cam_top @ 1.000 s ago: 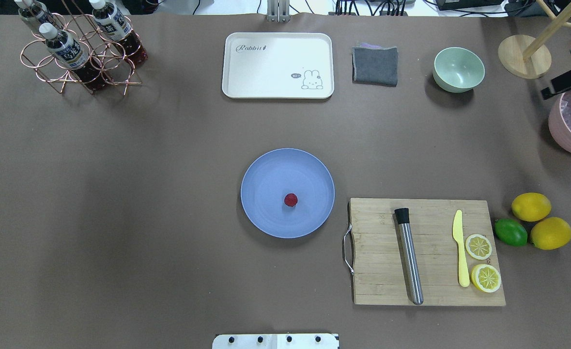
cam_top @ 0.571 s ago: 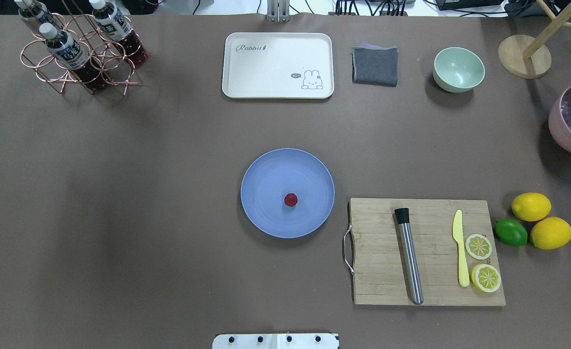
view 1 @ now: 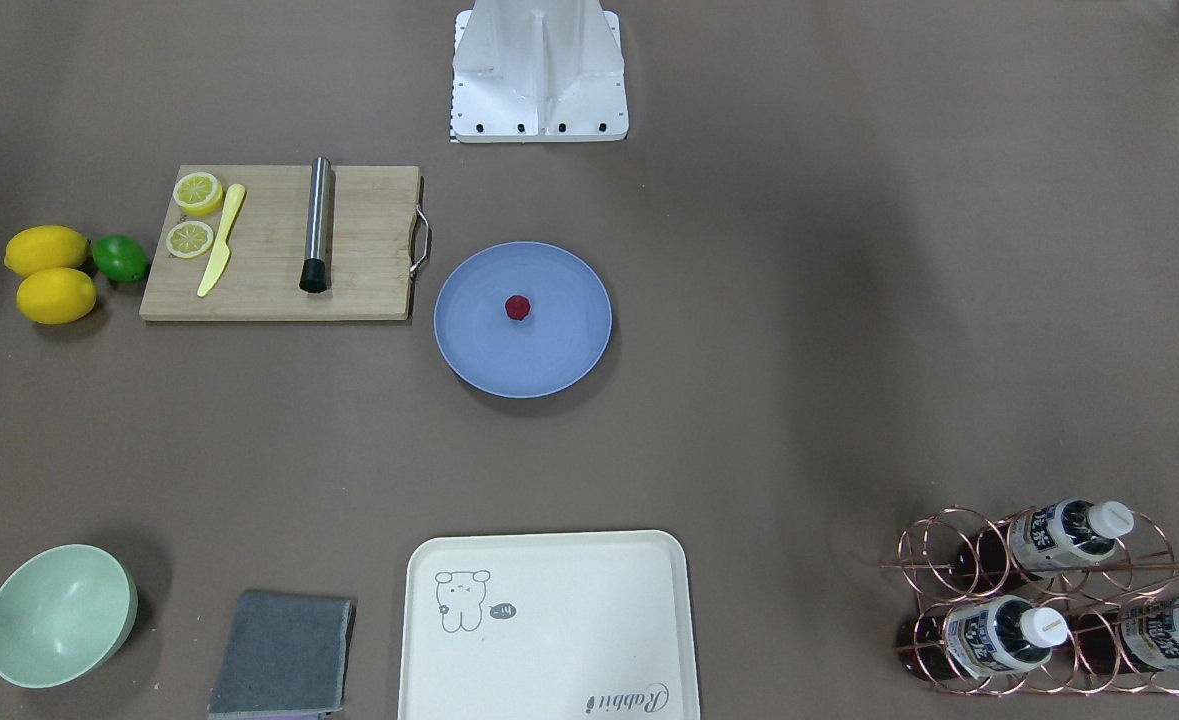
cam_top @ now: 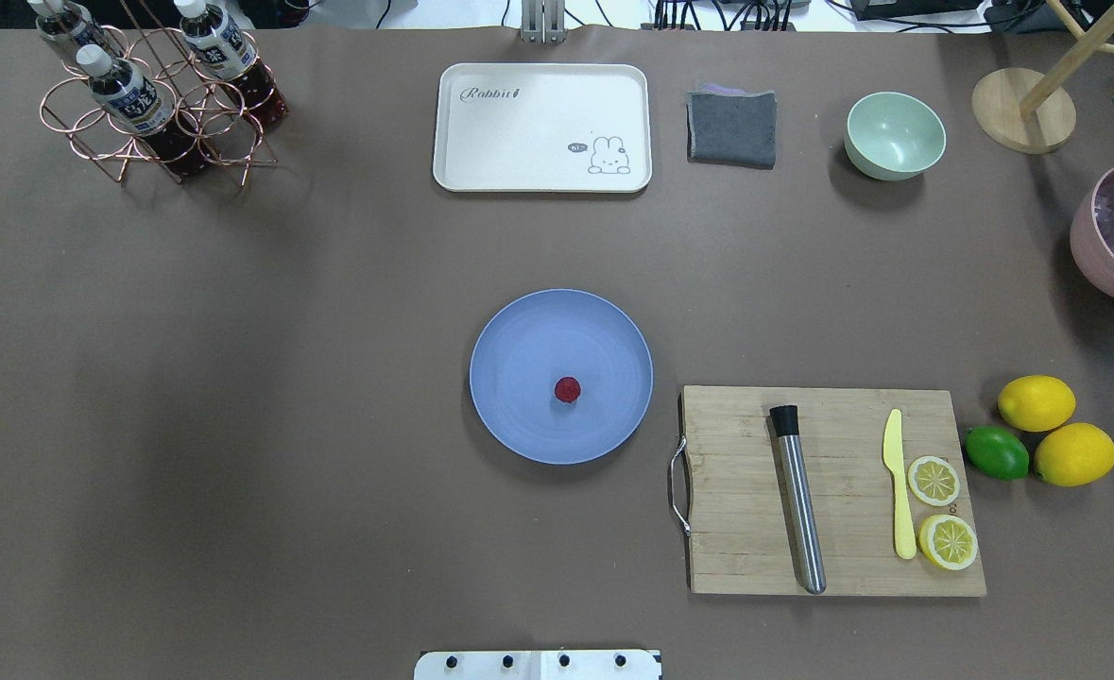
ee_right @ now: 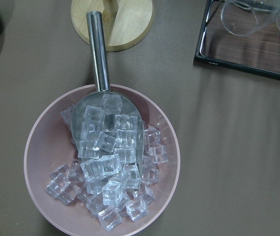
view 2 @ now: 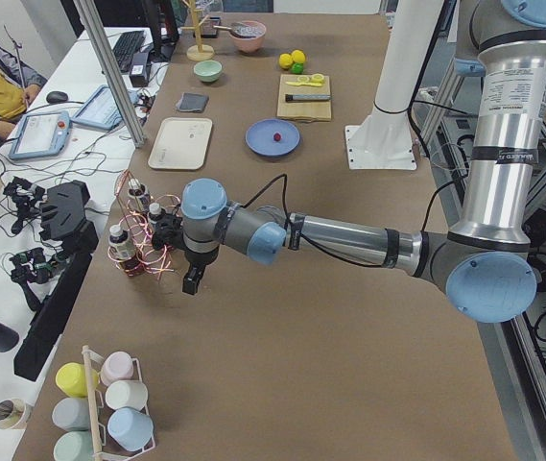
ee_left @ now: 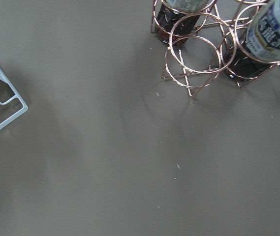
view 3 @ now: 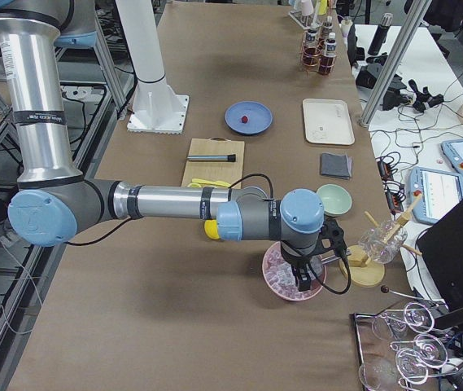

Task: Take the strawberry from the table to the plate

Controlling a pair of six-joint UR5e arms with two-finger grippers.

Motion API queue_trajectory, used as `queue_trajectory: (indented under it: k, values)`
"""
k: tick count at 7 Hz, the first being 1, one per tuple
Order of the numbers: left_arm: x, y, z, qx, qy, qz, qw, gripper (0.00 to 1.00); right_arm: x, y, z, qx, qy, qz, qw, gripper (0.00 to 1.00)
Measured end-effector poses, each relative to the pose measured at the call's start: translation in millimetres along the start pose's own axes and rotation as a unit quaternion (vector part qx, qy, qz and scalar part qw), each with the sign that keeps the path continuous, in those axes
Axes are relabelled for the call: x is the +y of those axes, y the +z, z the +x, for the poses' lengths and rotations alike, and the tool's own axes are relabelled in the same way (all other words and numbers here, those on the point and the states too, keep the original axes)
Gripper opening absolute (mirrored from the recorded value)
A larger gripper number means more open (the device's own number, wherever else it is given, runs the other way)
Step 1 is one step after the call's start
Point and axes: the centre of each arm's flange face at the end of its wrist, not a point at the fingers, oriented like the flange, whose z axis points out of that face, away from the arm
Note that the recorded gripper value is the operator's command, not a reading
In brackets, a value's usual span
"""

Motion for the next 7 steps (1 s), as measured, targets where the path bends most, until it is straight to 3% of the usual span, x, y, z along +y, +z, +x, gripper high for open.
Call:
queue_trajectory:
  k: [7]
  values:
    - [23, -12, -27, -0.011, -0.026, 0.007, 0.9996, 0.97, 1, 10, -10, 0.015, -0.009, -0.01, 0.9998, 1.0]
